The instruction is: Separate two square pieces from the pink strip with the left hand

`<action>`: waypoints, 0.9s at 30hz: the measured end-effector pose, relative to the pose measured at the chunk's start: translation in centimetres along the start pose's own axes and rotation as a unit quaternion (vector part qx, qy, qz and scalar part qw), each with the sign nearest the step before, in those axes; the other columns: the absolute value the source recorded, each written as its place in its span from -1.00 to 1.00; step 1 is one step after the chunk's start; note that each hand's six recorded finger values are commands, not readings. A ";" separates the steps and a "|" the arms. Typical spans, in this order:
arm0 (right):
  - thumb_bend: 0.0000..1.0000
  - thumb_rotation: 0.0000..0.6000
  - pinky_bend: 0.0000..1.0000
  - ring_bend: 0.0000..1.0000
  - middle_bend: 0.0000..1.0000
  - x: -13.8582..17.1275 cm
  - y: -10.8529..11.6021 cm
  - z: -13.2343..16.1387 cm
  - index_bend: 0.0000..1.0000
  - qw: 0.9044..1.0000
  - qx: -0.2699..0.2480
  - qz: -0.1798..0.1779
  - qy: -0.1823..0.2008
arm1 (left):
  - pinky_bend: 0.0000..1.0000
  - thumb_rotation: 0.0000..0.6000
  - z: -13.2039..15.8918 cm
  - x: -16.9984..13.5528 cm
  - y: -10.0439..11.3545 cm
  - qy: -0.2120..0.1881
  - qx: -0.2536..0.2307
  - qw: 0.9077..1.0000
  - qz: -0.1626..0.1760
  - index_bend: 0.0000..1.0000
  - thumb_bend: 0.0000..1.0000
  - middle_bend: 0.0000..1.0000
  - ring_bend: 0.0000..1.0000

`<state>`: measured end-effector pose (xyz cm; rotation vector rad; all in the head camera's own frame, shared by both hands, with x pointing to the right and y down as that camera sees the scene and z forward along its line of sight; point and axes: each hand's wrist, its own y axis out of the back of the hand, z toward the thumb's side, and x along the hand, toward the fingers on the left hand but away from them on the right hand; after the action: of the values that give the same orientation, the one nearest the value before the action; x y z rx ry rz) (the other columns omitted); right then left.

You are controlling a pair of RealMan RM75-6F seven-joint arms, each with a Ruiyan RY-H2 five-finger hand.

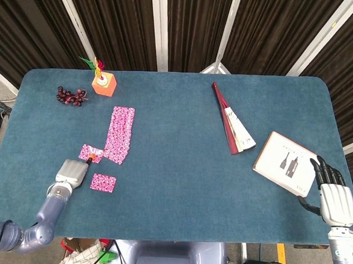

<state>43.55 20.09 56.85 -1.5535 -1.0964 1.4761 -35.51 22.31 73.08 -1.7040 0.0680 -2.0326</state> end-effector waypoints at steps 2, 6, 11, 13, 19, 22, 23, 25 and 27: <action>-0.56 1.00 -0.70 -0.76 -1.00 0.0 0.0 0.0 -0.98 1.000 0.000 0.000 0.000 | 0.76 1.00 -0.7 0.0 -0.4 0.004 -0.002 1.000 -0.003 -0.89 0.86 0.86 0.66; -0.56 1.00 -0.70 -0.76 -1.00 0.0 -0.1 0.1 -0.98 1.000 0.002 0.001 0.001 | 0.76 1.00 -2.2 -0.1 -1.1 0.014 -0.010 1.000 -0.006 -0.89 0.86 0.86 0.66; -0.56 1.00 -0.70 -0.76 -1.00 0.0 -0.2 0.4 -0.98 1.000 0.002 0.002 0.003 | 0.76 1.00 -3.4 -0.4 -0.9 0.016 -0.025 1.000 0.003 -0.89 0.86 0.86 0.66; -0.56 1.00 -0.70 -0.76 -1.00 -0.1 -0.3 0.4 -0.98 1.000 0.003 0.004 0.003 | 0.76 1.00 -3.7 -0.5 -0.6 0.015 -0.032 0.999 0.009 -0.89 0.86 0.86 0.66; -0.56 1.00 -0.70 -0.76 -1.00 -0.1 -0.3 0.3 -0.98 1.000 0.001 0.004 0.001 | 0.76 1.00 -3.4 -1.0 0.5 -0.002 -0.050 0.998 0.031 -0.89 0.86 0.86 0.66; -0.56 1.00 -0.70 -0.76 -1.00 -0.1 -0.3 0.2 -0.98 1.000 0.001 0.005 -0.001 | 0.76 1.00 -3.5 -1.4 0.9 -0.006 -0.053 0.998 0.039 -0.89 0.86 0.86 0.66; -0.56 1.00 -0.70 -0.76 -1.00 -0.1 -0.4 0.1 -0.98 1.000 0.001 0.006 -0.002 | 0.76 1.00 -3.5 -1.5 0.9 -0.006 -0.053 0.998 0.039 -0.89 0.86 0.86 0.66; -0.56 1.00 -0.70 -0.76 -1.00 -0.1 -0.4 0.1 -0.98 1.000 0.002 0.007 -0.002 | 0.76 1.00 -3.7 -1.7 1.0 -0.004 -0.053 0.998 0.039 -0.89 0.86 0.86 0.66; -0.56 1.00 -0.70 -0.76 -1.00 -0.1 -0.4 0.2 -0.98 1.000 0.001 0.006 -0.001 | 0.76 1.00 -3.8 -1.9 1.1 -0.002 -0.057 0.998 0.041 -0.89 0.85 0.85 0.65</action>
<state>43.32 20.11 57.24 -1.5601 -1.0883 1.4873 -38.52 21.02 70.14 -1.7442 0.2534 -1.9995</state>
